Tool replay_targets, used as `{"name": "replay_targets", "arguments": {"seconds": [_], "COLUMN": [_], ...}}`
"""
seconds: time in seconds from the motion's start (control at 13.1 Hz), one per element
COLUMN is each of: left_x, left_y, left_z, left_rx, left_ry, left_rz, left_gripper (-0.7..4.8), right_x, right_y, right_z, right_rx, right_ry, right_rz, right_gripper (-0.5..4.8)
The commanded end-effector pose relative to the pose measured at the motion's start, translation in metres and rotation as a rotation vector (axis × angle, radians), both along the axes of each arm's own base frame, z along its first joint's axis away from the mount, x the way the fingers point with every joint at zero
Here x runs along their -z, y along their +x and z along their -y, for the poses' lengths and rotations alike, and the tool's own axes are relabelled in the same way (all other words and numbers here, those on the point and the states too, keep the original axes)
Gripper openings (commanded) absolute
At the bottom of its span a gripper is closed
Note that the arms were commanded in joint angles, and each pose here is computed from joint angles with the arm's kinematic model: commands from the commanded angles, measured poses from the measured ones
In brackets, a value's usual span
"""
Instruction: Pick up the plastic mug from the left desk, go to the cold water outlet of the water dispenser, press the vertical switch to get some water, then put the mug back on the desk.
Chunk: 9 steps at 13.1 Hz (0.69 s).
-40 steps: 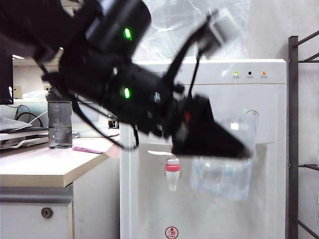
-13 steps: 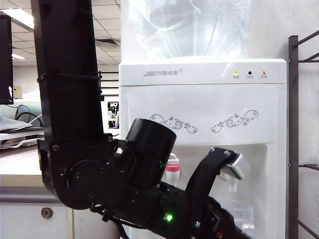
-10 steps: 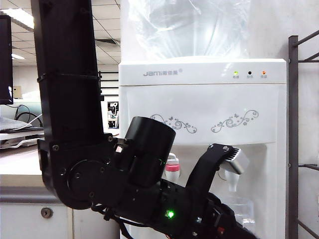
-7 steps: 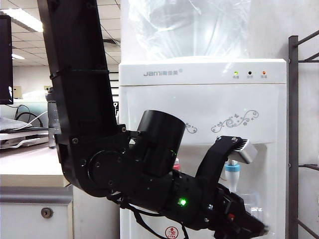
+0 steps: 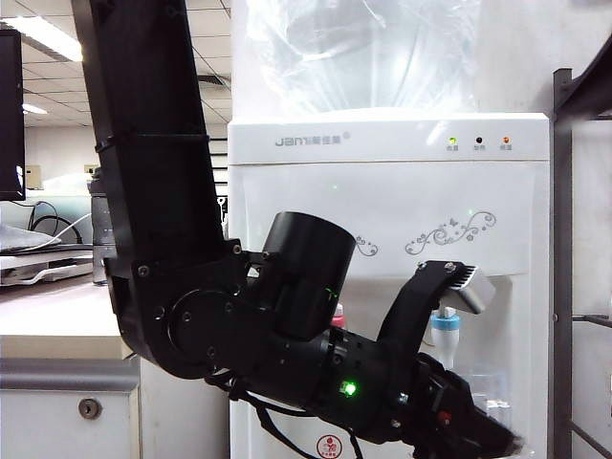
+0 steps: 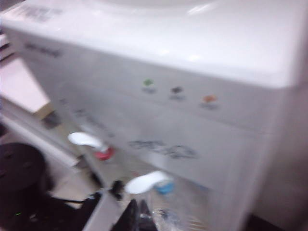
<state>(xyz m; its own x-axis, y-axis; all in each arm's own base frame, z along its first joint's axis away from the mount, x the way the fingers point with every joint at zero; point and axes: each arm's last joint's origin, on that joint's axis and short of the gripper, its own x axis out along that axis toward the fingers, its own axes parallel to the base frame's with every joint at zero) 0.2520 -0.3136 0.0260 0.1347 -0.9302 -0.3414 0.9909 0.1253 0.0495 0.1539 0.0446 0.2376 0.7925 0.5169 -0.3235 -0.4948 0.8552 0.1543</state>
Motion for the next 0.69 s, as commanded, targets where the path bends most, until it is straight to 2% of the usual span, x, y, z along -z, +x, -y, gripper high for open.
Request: {"name": "replay_targets", "arguments": {"seconds": [0.08, 0.15, 0.54, 0.69], "left_x": [-0.006, -0.006, -0.006, -0.006], "left_y": [0.001, 0.0, 0.001, 0.001], "left_z": [0.002, 0.002, 0.002, 0.002], "left_rx": [0.014, 0.017, 0.016, 0.016], "left_ry": [-0.037, -0.036, -0.036, -0.036], "left_rz": [0.032, 0.029, 0.03, 0.03], "left_gripper": [-0.06, -0.06, -0.06, -0.06], "right_x": [0.022, 0.054, 0.076, 0.085], "right_y": [0.028, 0.062, 0.078, 0.081], "right_z": [-0.011, -0.021, -0.025, -0.026], "right_rx": [-0.139, -0.221, -0.221, -0.226], "right_ry": [0.047, 0.069, 0.068, 0.084], "right_rz": [-0.026, -0.065, -0.082, -0.122], "right_gripper": [-0.01, -0.01, -0.01, -0.01]}}
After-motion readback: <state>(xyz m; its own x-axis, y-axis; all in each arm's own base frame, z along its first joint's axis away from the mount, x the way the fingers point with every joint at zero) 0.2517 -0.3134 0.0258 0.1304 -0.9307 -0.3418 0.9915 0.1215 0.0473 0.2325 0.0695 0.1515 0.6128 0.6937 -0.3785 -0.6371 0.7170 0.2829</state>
